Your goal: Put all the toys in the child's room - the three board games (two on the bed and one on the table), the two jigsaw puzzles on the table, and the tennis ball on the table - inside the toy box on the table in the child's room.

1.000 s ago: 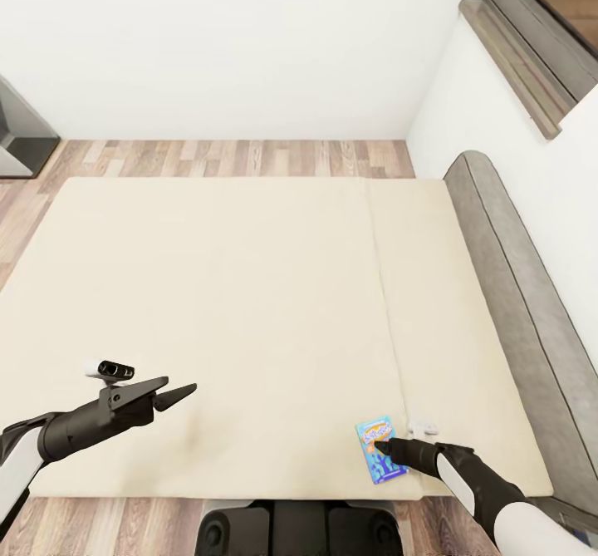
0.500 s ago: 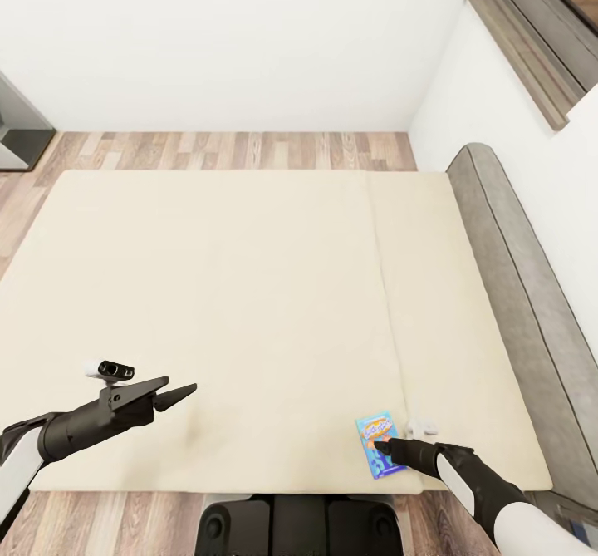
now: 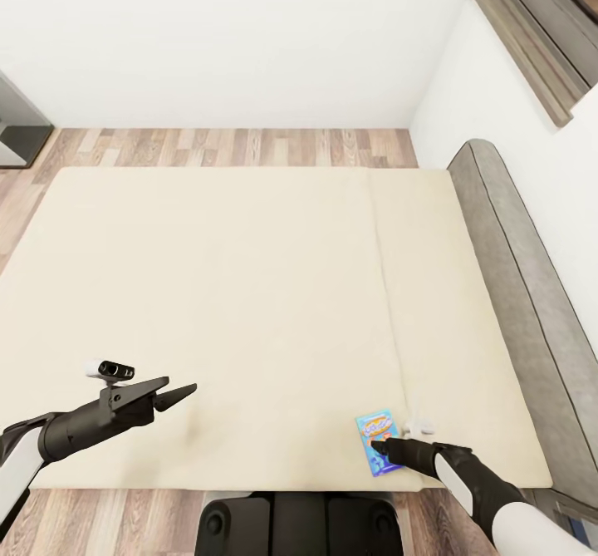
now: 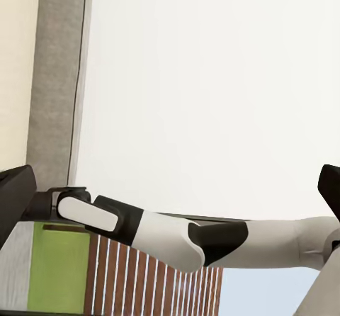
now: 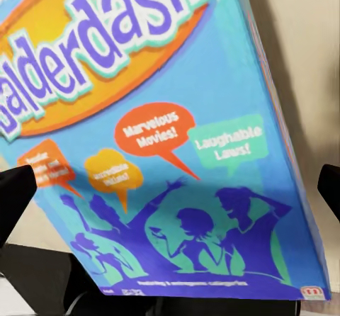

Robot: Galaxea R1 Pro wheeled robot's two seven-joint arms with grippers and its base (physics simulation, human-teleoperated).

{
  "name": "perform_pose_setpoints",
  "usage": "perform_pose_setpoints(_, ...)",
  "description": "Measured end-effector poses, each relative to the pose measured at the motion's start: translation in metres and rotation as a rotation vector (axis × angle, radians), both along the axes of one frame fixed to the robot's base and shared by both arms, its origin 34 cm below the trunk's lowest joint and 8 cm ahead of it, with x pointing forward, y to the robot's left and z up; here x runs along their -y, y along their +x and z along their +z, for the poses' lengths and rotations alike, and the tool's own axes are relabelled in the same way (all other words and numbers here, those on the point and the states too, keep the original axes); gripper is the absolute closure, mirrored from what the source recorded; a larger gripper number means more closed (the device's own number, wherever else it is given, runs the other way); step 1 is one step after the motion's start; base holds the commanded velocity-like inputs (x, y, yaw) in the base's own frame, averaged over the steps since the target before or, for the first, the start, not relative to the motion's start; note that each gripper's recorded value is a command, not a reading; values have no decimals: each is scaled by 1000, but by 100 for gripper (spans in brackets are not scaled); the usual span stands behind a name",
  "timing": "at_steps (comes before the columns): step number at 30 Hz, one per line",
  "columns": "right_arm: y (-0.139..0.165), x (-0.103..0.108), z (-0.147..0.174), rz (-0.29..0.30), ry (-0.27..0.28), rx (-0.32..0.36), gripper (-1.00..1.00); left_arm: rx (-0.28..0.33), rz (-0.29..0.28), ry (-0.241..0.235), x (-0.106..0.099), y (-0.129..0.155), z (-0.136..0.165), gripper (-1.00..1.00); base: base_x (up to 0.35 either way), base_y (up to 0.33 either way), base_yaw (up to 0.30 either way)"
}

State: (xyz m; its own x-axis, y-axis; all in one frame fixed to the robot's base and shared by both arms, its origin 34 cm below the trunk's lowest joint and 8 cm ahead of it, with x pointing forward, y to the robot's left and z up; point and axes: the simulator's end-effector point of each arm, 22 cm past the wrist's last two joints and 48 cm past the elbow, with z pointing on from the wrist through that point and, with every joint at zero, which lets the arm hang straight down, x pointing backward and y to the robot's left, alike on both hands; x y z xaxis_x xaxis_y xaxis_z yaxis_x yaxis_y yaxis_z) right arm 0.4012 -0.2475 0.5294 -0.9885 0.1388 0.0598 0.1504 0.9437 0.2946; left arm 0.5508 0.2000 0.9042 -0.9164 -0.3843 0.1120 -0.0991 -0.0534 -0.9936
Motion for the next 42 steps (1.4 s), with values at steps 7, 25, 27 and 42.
perform_pose_setpoints(7,2,-13,3,1,44,10,-100,0,1,1,0,0,0,-100,0,0,0)
perform_pose_setpoints(25,6,-28,7,-3,103,22,-100,0,1,0,0,0,0,-100,0,0,0)
perform_pose_setpoints(27,7,-28,7,-6,103,26,-100,0,1,1,0,0,0,-100,0,0,0)
perform_pose_setpoints(42,21,-34,8,-5,103,46,-100,-4,2,5,0,0,-2,-100,0,0,0)
